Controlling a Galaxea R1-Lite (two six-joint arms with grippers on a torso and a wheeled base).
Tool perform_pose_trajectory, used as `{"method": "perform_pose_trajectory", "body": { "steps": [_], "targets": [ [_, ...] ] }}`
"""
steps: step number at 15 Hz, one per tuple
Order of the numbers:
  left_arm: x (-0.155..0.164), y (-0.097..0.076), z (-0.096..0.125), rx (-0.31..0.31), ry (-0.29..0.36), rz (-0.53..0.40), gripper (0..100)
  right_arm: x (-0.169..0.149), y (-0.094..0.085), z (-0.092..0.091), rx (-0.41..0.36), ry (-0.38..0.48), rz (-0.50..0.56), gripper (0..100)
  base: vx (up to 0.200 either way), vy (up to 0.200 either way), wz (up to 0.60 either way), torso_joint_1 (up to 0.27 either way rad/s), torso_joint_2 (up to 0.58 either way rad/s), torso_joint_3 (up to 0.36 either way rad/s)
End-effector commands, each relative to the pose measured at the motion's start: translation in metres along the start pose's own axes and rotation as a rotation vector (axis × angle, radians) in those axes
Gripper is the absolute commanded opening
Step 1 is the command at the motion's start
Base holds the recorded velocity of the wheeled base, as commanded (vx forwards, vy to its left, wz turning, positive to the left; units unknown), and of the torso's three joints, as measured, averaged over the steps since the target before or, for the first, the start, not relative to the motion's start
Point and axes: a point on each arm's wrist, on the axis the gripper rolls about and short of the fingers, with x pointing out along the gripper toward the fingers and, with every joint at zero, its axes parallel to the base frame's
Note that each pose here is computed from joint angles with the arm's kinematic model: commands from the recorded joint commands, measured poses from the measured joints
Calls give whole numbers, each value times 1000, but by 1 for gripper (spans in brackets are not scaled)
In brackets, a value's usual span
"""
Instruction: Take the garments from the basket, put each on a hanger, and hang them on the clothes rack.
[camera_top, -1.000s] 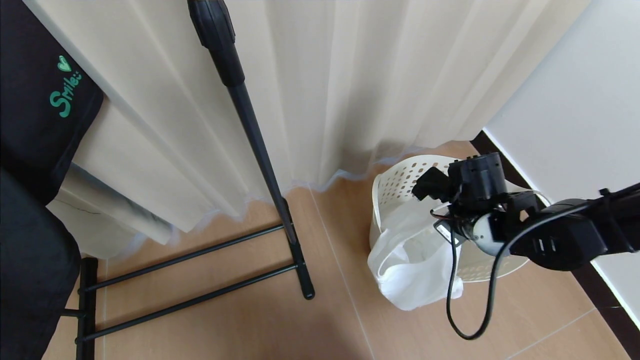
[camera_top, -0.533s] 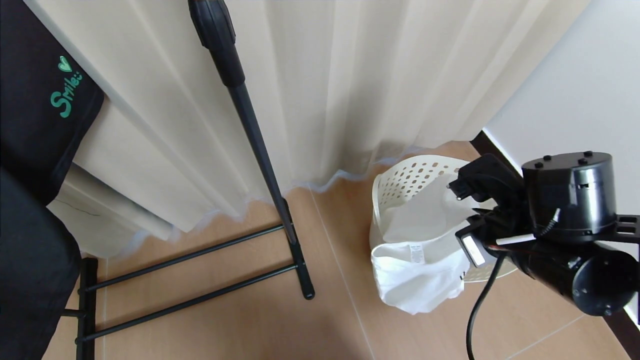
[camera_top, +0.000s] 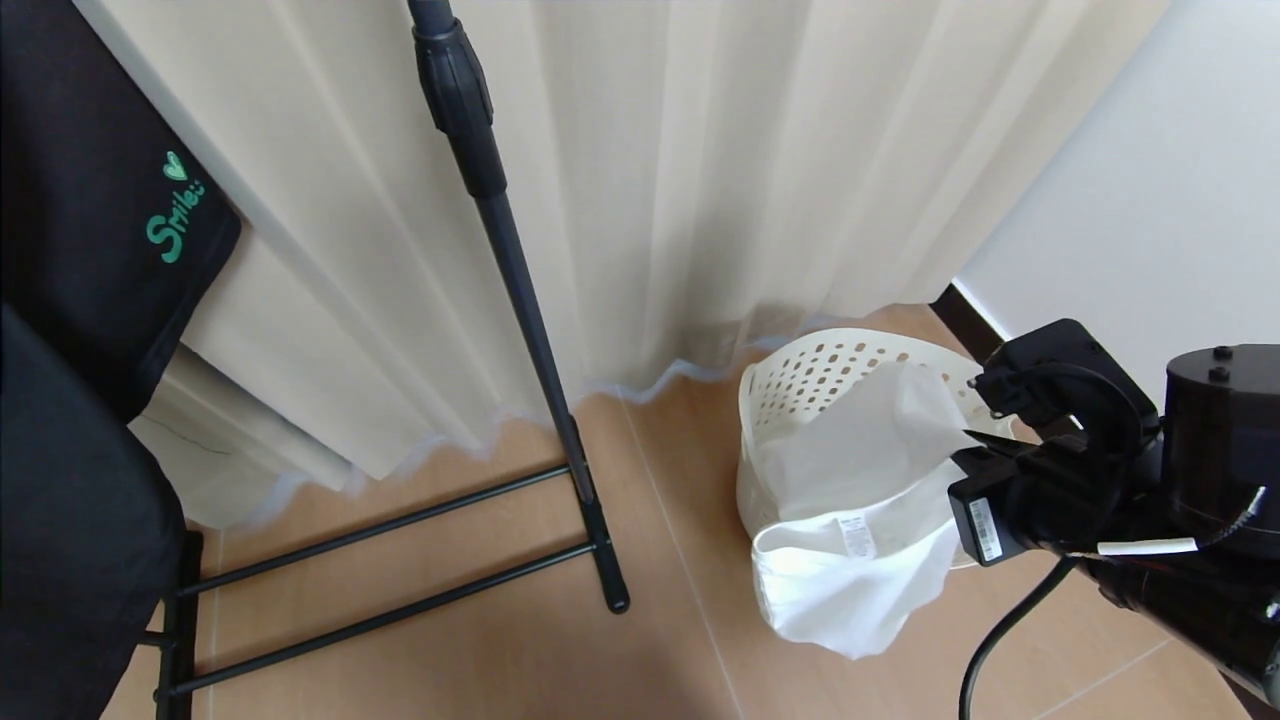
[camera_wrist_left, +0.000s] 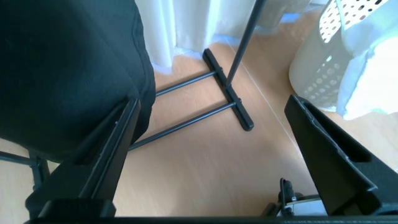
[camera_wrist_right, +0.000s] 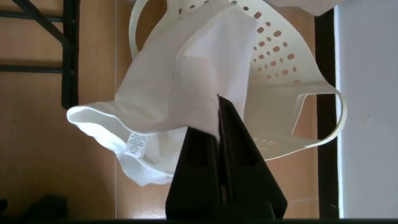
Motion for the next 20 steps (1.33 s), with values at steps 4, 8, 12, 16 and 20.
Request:
{"method": "perform_pose_trajectory", "body": {
  "steps": [4, 8, 12, 16, 20],
  "targets": [
    [0, 0, 0, 0, 0, -2, 100, -5, -5, 2, 17, -18, -3, 0, 0, 0, 0, 5, 2, 199],
    [0, 0, 0, 0, 0, 0, 100, -3, -7, 3, 22, -18, -10, 0, 0, 0, 0, 0, 0, 201],
    [0, 0, 0, 0, 0, 0, 100, -1, -11, 1, 25, -7, -12, 0, 0, 0, 0, 15, -123, 87],
    [0, 0, 0, 0, 0, 0, 100, -2, -12, 1, 27, -11, -12, 0, 0, 0, 0, 69, -414, -140],
    [0, 0, 0, 0, 0, 0, 100, -1, -11, -1, 21, -5, -12, 0, 0, 0, 0, 113, -456, -154]
  ]
}}
